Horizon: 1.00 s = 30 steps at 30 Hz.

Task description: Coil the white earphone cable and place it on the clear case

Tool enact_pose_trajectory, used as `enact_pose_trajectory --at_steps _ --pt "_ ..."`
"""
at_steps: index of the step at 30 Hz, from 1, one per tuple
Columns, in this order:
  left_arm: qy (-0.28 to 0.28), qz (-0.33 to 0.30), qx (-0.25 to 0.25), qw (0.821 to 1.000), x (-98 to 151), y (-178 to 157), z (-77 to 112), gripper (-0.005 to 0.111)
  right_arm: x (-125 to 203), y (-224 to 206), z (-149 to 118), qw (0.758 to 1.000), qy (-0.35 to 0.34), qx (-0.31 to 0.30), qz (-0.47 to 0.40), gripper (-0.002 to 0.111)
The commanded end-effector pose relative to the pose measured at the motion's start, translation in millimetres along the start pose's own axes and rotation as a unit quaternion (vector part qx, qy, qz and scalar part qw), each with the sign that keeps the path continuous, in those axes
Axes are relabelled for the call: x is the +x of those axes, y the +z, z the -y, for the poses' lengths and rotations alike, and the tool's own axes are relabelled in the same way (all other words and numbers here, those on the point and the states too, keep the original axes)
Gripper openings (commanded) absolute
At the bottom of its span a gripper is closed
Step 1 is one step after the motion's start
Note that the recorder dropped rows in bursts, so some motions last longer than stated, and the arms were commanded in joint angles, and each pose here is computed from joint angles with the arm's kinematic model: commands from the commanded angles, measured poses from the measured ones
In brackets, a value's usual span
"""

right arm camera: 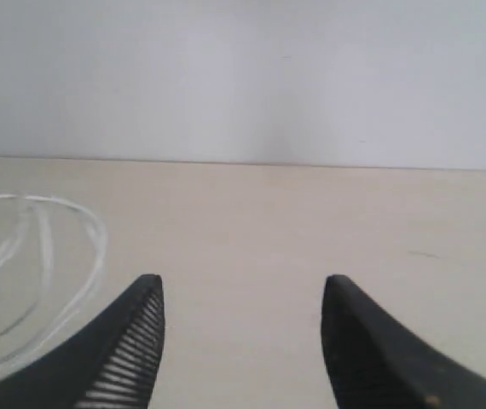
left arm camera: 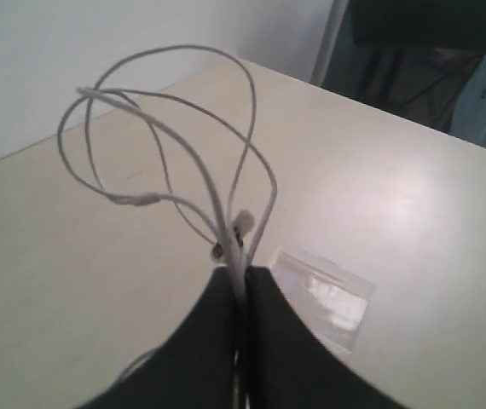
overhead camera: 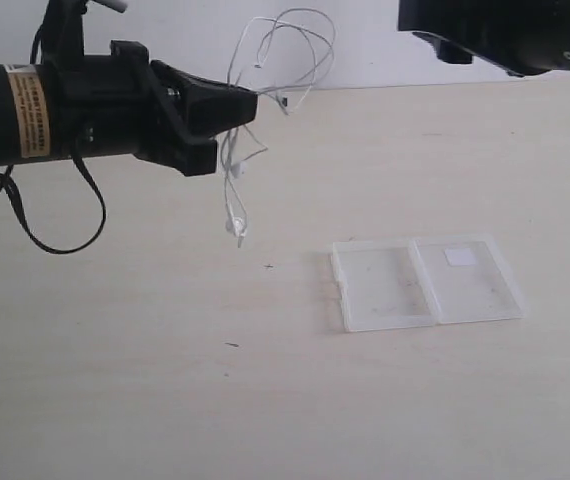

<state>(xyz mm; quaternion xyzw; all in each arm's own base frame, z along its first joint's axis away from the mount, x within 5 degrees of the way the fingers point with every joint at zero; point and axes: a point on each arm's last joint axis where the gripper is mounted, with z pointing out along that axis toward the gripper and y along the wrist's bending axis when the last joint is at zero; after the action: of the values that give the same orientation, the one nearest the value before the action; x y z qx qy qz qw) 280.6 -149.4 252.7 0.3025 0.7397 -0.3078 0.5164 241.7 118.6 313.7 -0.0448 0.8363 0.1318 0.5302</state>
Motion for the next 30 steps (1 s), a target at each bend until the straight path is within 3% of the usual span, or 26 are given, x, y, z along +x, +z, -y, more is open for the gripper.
enact_pose_trajectory --at_steps 1,4,5,6,7,14,20,24,30 --pt "0.021 -0.009 0.052 0.998 -0.5 18.5 22.8 0.000 -1.3 -13.3 15.2 0.997 -0.012 0.070 -0.012 0.042" --pt "0.023 -0.017 0.065 0.997 -2.9 42.4 34.0 0.000 2.4 -23.1 17.7 0.998 -0.030 0.063 -0.004 0.023" --pt "0.017 -0.016 0.072 0.997 -4.3 53.8 35.9 0.000 6.5 -30.0 20.7 0.997 -0.040 0.064 0.000 0.009" --pt "0.013 -0.017 0.075 0.997 -3.9 59.0 36.6 0.000 8.6 -33.1 22.2 0.997 -0.044 0.064 0.002 0.002" --pt "0.009 -0.018 0.081 0.996 -4.6 69.3 37.4 0.000 13.3 -43.1 25.3 0.997 -0.043 0.060 0.011 0.000" --pt "0.000 -0.032 0.101 0.994 8.9 112.6 37.5 0.000 40.0 -102.8 38.5 0.996 -0.019 0.000 0.082 0.000" --pt "-0.012 -0.037 0.126 0.991 25.8 135.4 32.9 0.000 64.3 -119.1 37.4 0.991 -0.016 -0.071 0.111 0.000" --pt "-0.017 -0.042 0.132 0.990 34.5 143.9 30.5 0.000 70.1 -121.1 38.8 0.991 -0.016 -0.075 0.113 0.000" --pt "0.035 -0.052 0.158 0.985 40.7 149.9 31.8 0.000 72.1 -123.3 40.9 0.991 -0.018 -0.070 0.116 0.000"
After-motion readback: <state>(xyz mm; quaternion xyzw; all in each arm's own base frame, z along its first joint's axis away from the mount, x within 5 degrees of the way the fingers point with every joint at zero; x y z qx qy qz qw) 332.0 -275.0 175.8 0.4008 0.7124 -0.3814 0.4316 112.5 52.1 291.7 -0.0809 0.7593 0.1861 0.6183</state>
